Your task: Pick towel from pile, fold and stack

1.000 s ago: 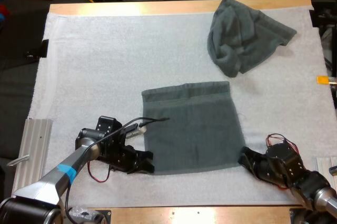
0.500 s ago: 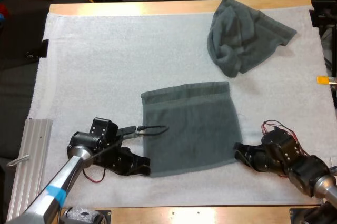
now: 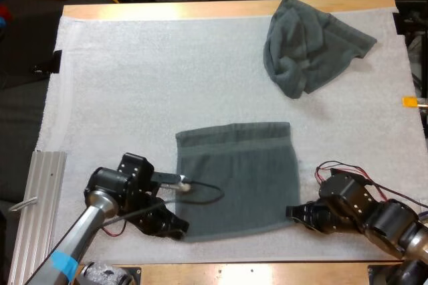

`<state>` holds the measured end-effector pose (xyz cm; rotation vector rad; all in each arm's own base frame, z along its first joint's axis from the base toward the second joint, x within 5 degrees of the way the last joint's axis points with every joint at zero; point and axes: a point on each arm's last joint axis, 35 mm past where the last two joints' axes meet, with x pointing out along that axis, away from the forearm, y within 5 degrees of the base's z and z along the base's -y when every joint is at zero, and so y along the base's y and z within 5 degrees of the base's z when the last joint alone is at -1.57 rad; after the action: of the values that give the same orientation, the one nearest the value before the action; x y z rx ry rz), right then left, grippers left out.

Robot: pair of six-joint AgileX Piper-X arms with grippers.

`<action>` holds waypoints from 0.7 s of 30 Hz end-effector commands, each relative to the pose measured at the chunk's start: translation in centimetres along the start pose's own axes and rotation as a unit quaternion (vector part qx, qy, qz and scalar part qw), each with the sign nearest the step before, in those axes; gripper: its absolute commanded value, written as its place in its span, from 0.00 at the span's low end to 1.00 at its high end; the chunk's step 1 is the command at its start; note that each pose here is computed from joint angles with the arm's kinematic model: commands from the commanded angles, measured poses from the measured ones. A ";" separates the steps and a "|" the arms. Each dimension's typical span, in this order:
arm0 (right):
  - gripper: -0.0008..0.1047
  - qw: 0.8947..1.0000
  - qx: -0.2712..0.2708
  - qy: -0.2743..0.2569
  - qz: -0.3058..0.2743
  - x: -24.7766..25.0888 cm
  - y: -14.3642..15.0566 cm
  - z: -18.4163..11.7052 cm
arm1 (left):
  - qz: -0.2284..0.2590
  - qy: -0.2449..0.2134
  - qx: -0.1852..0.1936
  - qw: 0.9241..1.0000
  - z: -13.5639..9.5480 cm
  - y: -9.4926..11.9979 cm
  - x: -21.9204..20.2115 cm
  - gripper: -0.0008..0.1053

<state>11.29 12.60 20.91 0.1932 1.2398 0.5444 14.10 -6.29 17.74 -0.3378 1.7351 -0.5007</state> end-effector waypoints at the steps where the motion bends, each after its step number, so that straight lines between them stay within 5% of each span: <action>1: 0.01 1.000 -0.001 -0.007 -0.001 -0.4 0.2 0.1 | 0.007 0.003 0.012 1.000 -0.1 -0.3 -0.1 0.01; 9: 0.01 0.997 0.024 -0.062 0.039 -0.5 0.8 1.5 | -0.052 -0.027 0.018 0.998 2.0 -1.3 -1.2 0.01; 16: 0.01 0.982 0.084 -0.119 0.123 -1.2 0.1 4.4 | -0.137 -0.042 -0.026 0.989 6.4 -1.0 -2.5 0.01; 21: 0.01 0.976 0.126 -0.128 0.119 -0.4 -1.6 5.9 | -0.157 -0.072 -0.049 0.984 9.3 -0.8 -3.7 0.01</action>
<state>16.99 11.81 21.98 0.6052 1.0547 0.5232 23.95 -6.48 19.57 -0.6894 1.5809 -0.5860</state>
